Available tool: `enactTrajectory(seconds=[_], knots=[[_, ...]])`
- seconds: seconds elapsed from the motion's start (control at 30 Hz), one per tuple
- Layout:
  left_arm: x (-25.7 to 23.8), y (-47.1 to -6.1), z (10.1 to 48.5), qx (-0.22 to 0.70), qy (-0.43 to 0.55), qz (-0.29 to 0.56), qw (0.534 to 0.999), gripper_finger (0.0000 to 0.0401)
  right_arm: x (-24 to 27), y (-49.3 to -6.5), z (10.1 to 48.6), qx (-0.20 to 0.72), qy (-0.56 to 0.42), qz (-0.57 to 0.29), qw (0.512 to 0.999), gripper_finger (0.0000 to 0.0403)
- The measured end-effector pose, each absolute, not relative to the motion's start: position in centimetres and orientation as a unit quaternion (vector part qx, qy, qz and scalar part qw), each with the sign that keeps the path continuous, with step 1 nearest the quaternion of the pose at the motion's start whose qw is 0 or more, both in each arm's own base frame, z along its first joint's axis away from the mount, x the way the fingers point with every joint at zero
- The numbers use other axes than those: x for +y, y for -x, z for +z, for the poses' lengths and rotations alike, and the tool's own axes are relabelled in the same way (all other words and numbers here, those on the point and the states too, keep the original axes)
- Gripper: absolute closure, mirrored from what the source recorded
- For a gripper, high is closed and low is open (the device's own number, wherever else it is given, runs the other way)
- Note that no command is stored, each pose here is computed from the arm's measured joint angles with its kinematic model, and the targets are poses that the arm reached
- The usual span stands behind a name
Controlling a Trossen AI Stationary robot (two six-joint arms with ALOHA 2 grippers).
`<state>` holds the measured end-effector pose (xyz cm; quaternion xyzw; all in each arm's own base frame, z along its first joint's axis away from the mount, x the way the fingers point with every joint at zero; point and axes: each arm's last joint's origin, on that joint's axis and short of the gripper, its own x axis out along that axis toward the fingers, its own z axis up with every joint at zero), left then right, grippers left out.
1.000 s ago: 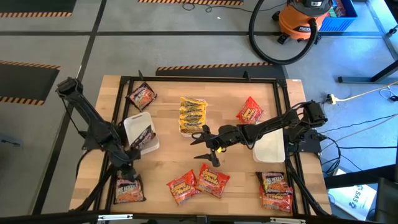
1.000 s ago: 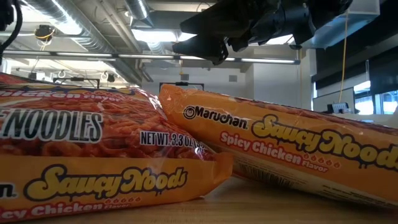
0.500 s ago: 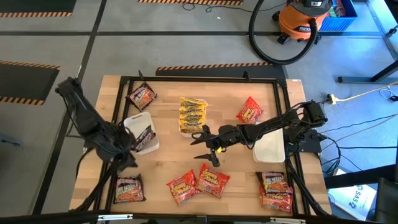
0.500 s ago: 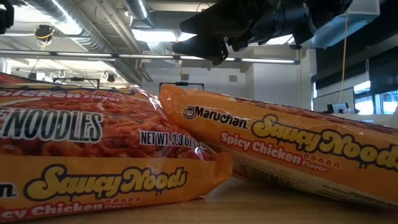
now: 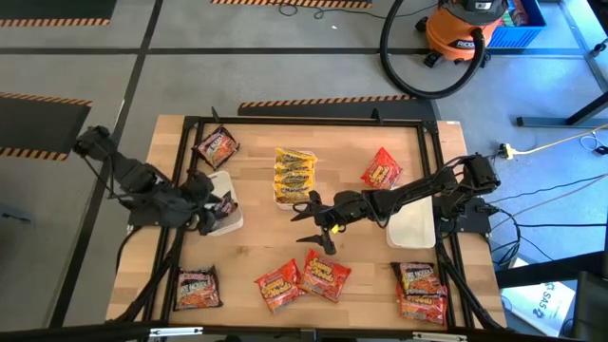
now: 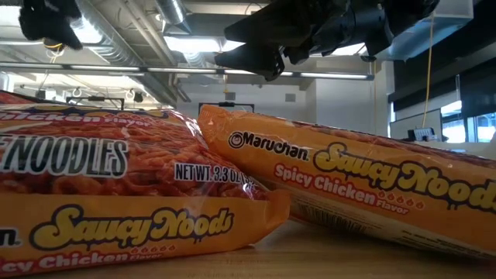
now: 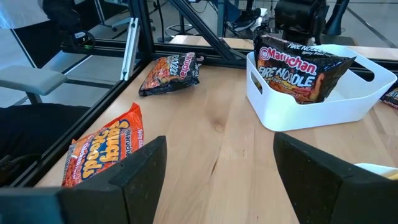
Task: Sort Maruchan noodles
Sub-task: Adjust the black noodle
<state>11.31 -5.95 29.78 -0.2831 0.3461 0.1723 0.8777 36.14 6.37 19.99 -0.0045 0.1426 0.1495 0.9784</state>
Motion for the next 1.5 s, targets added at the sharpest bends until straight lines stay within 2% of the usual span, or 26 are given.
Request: enactTrajectory(seconds=[0.17,0.3,0.7,1.0,1.17,1.3,1.5], knots=[[-4.2,-11.0,28.9,0.416,0.283,0.221,0.835,0.0106,6.4,-36.1,20.0,0.143,0.004,0.15,0.978,0.0132],[-3.4,-11.2,28.1,0.48,0.289,0.255,0.788,0.0107,6.4,-36.1,20.0,0.142,0.006,0.15,0.978,0.0132],[-3.0,-14.7,25.7,0.587,0.273,0.259,0.717,0.0109,6.4,-36.1,19.9,0.144,0.006,0.15,0.978,0.0132],[-1.8,-15.6,22.9,0.621,0.287,0.258,0.682,0.0109,6.4,-36.1,19.9,0.145,0.006,0.15,0.978,0.0132],[-1.4,-15.8,21.0,0.623,0.298,0.232,0.685,0.0111,6.4,-36.1,19.9,0.145,0.006,0.15,0.978,0.0132],[-1.1,-15.6,20.5,0.63,0.289,0.23,0.683,0.0131,6.4,-36.1,19.9,0.145,0.006,0.15,0.978,0.0132],[-1.0,-15.6,20.5,0.638,0.267,0.209,0.692,0.0204,6.4,-36.1,19.9,0.145,0.006,0.15,0.978,0.0132]])
